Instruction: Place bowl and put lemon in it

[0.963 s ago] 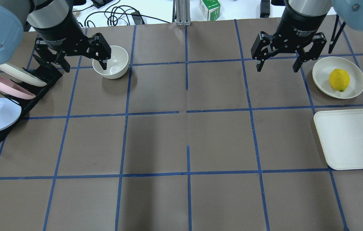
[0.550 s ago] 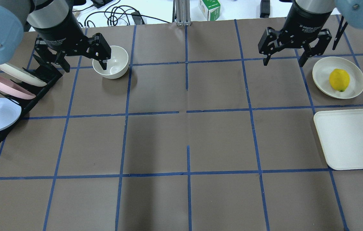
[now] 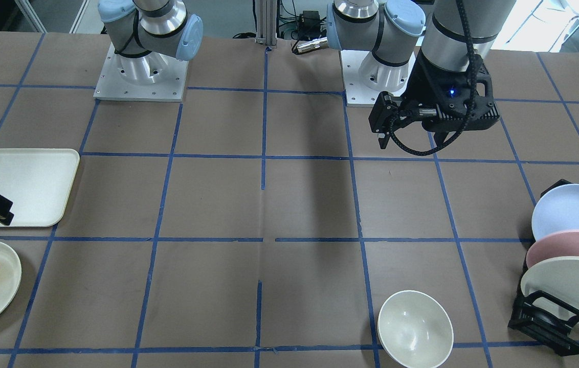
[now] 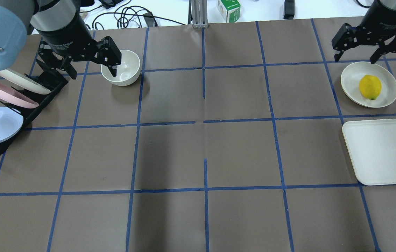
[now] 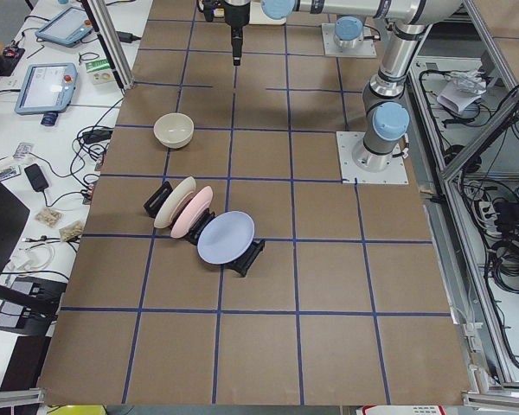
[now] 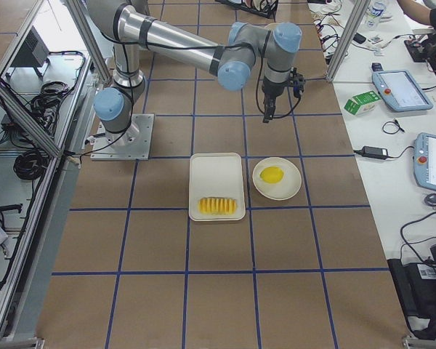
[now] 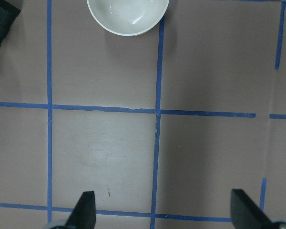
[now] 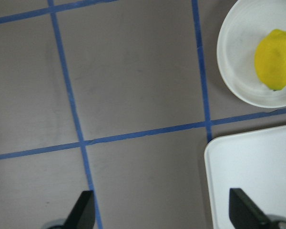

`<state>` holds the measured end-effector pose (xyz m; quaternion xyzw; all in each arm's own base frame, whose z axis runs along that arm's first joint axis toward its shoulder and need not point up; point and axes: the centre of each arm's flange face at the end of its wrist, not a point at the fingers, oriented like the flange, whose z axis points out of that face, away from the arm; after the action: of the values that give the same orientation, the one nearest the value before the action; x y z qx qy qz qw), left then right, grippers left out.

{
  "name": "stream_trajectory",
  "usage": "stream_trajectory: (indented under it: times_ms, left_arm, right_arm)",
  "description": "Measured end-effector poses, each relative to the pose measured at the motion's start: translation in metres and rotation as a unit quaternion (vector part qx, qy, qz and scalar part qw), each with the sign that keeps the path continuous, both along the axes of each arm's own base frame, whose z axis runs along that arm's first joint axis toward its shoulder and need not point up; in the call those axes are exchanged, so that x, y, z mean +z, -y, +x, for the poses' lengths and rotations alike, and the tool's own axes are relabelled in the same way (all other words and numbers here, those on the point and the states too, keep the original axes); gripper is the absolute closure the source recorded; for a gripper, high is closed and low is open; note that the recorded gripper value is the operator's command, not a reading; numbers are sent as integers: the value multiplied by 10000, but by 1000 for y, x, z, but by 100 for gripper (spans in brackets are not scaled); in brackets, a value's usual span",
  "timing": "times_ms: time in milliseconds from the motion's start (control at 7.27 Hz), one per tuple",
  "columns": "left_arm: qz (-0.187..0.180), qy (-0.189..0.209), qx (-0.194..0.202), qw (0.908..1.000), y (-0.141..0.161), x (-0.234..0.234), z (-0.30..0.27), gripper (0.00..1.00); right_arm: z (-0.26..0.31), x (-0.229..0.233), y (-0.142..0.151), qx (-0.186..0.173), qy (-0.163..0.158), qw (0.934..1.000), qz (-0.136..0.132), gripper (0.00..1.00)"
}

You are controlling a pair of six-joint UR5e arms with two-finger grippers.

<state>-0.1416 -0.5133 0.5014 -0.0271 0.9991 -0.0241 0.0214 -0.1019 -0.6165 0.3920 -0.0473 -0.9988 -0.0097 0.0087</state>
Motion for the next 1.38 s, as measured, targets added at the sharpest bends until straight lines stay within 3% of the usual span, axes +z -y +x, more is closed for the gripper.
stream_trajectory:
  times_ms: [550, 825, 1375]
  left_arm:
    - [13, -2, 18, 10000, 14, -8, 8, 0]
    - [-58, -6, -47, 10000, 32, -21, 16, 0]
    - [-254, -2, -102, 9996, 136, -139, 71, 0]
  right_arm:
    - [-68, -60, 26, 546, -182, 9983, -130, 0]
    - [-93, -93, 32, 584, -176, 9981, -55, 0]
    - [-116, -146, 40, 503, -84, 9987, 93, 0]
